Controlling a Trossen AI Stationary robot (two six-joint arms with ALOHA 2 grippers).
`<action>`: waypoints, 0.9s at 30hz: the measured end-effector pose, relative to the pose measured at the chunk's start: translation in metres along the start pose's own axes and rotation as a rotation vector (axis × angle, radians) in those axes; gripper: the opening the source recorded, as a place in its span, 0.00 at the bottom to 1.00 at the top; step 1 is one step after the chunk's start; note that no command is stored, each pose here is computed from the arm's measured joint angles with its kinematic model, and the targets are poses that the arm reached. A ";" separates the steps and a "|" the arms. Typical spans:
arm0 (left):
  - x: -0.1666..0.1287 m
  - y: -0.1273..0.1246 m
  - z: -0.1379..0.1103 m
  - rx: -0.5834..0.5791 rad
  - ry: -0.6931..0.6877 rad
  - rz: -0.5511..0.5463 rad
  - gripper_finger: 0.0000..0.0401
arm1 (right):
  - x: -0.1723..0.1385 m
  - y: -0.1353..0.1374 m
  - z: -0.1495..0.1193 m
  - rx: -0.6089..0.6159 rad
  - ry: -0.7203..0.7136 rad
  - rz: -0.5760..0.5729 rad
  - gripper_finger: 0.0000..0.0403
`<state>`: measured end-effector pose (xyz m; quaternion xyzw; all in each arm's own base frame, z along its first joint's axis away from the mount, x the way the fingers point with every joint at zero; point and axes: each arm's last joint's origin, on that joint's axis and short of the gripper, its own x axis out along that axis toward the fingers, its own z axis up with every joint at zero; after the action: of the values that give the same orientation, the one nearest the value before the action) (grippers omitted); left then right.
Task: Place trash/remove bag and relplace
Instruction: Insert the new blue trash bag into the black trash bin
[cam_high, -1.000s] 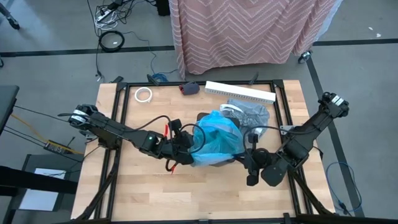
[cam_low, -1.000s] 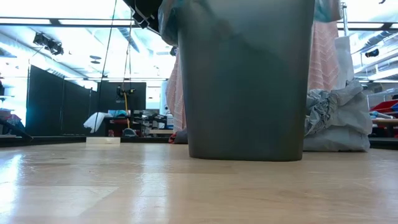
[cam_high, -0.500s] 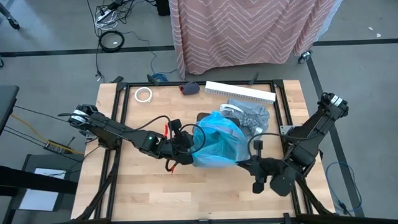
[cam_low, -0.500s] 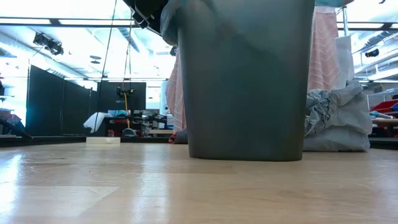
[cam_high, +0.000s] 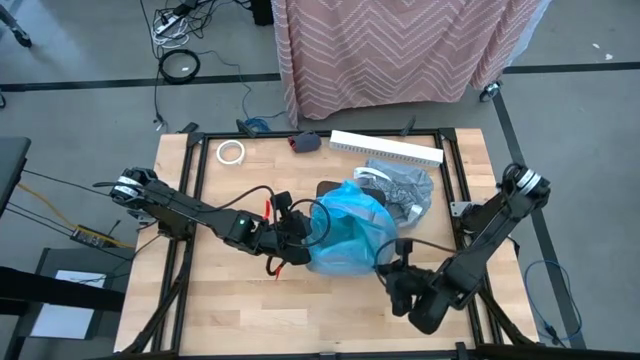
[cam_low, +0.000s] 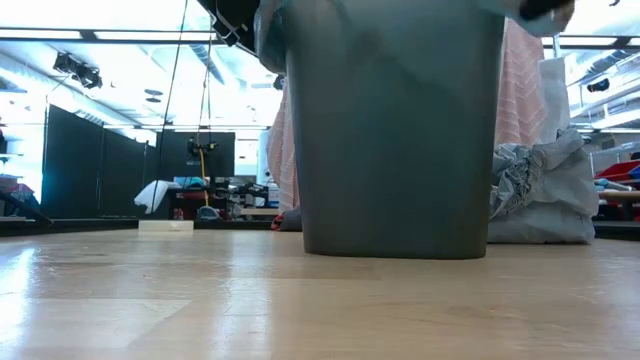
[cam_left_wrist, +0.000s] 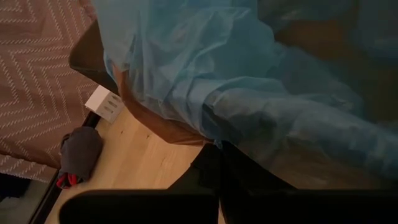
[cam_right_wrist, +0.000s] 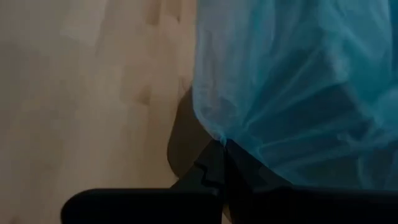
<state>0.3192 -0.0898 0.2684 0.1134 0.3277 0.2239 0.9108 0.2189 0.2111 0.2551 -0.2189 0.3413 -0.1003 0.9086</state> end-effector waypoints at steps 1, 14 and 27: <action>0.000 0.000 0.000 0.001 0.001 0.000 0.01 | 0.002 0.000 -0.002 0.004 0.016 -0.011 0.00; 0.000 0.000 0.000 0.027 0.002 -0.002 0.01 | 0.015 -0.016 -0.010 0.118 0.130 -0.100 0.25; 0.000 0.001 -0.004 0.059 0.035 0.003 0.01 | -0.019 -0.019 -0.006 0.177 0.051 0.044 0.44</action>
<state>0.3161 -0.0889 0.2655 0.1367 0.3501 0.2176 0.9008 0.2000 0.1990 0.2707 -0.1275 0.3589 -0.1158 0.9173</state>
